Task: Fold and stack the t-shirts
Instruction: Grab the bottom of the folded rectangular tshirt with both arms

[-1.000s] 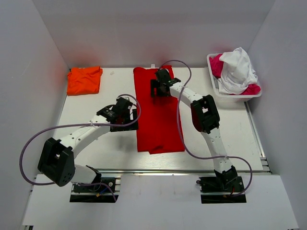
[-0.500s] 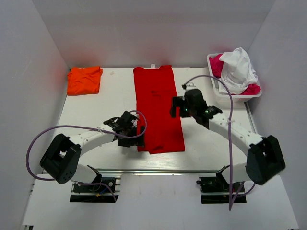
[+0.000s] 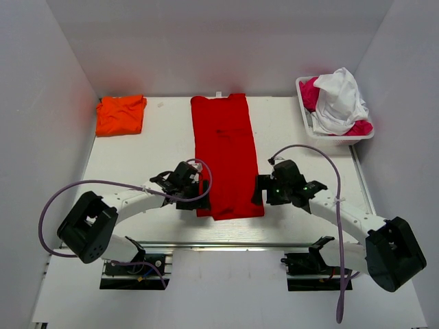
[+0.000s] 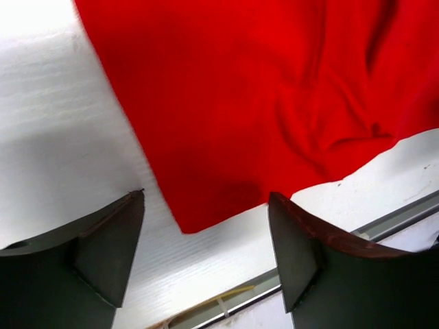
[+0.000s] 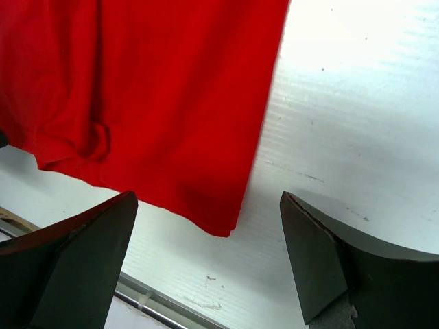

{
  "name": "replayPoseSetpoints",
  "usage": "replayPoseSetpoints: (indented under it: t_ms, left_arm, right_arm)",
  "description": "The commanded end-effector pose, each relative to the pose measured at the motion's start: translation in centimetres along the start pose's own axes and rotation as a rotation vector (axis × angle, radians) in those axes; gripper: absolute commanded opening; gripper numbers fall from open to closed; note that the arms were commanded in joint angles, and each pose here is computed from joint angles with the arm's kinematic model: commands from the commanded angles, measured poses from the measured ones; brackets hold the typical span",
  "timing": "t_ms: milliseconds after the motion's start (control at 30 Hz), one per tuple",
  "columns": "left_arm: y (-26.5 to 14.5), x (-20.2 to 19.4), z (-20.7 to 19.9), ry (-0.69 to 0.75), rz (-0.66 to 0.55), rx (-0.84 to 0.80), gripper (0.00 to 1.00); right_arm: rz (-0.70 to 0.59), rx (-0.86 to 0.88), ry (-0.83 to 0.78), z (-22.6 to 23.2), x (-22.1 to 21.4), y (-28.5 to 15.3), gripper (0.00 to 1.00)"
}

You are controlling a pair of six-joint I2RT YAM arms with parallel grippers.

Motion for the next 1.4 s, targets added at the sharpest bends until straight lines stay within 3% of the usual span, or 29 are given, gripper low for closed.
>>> replayPoseSetpoints:
  t_ms: [0,233,267,467,567,667,767,833,900,933,1133,1367]
  left_arm:
    - [0.9,-1.4,0.4,0.001,0.04,-0.009,0.81]
    - [1.5,-2.8,0.1,-0.004,0.09,-0.056,0.63]
    - [1.6,-3.1,0.4,-0.006,0.097,-0.05,0.55]
    - [2.2,-3.9,1.0,-0.024,0.123,-0.017,0.31]
    - [2.3,-4.0,1.1,-0.035,0.129,-0.009,0.29]
    - [2.3,-4.1,1.2,-0.037,0.135,-0.003,0.21]
    - [2.1,-4.2,0.9,-0.038,0.152,-0.017,0.17]
    - [1.7,-3.9,0.5,-0.033,0.134,-0.035,0.09]
    - [1.4,-3.8,0.2,-0.031,0.132,-0.052,0.0]
    - [1.4,-3.9,0.2,-0.008,0.138,-0.061,0.0]
    - [-0.2,-2.2,-1.9,0.039,0.094,-0.13,0.0]
    - [-1.7,1.2,-4.2,0.054,0.025,-0.14,0.0]
  right_arm:
    - [-0.031,0.038,0.048,0.5,0.0,0.2,0.9]
    - [0.0,0.052,0.127,0.4,-1.8,0.8,0.89]
    - [0.013,0.058,0.136,0.3,-2.4,1.0,0.88]
    - [0.011,0.084,0.148,0.2,-3.3,1.6,0.83]
    - [0.03,0.094,0.149,0.3,-3.5,2.0,0.76]
    - [0.052,0.128,0.157,0.8,-3.8,2.1,0.53]
    - [0.062,0.149,0.16,1.0,-3.9,1.8,0.44]
    - [0.064,0.177,0.156,1.5,-4.0,1.5,0.35]
    - [0.042,0.196,0.141,1.5,-3.9,1.4,0.08]
    - [0.033,0.195,0.137,1.5,-3.8,1.5,0.0]
    - [-0.018,0.254,0.08,2.6,-1.9,0.8,0.0]
    - [-0.17,0.138,0.025,1.7,2.6,-0.4,0.0]
Point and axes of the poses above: each gripper's point midway between its finger pads, its own y axis out along the fingers, its own z axis along the line the jaws close on, x = y × z, the point moved 4 cm from there along -y, back along the fingers, and after that the axes turned 9 degrees about -y, right-handed, at the moved point
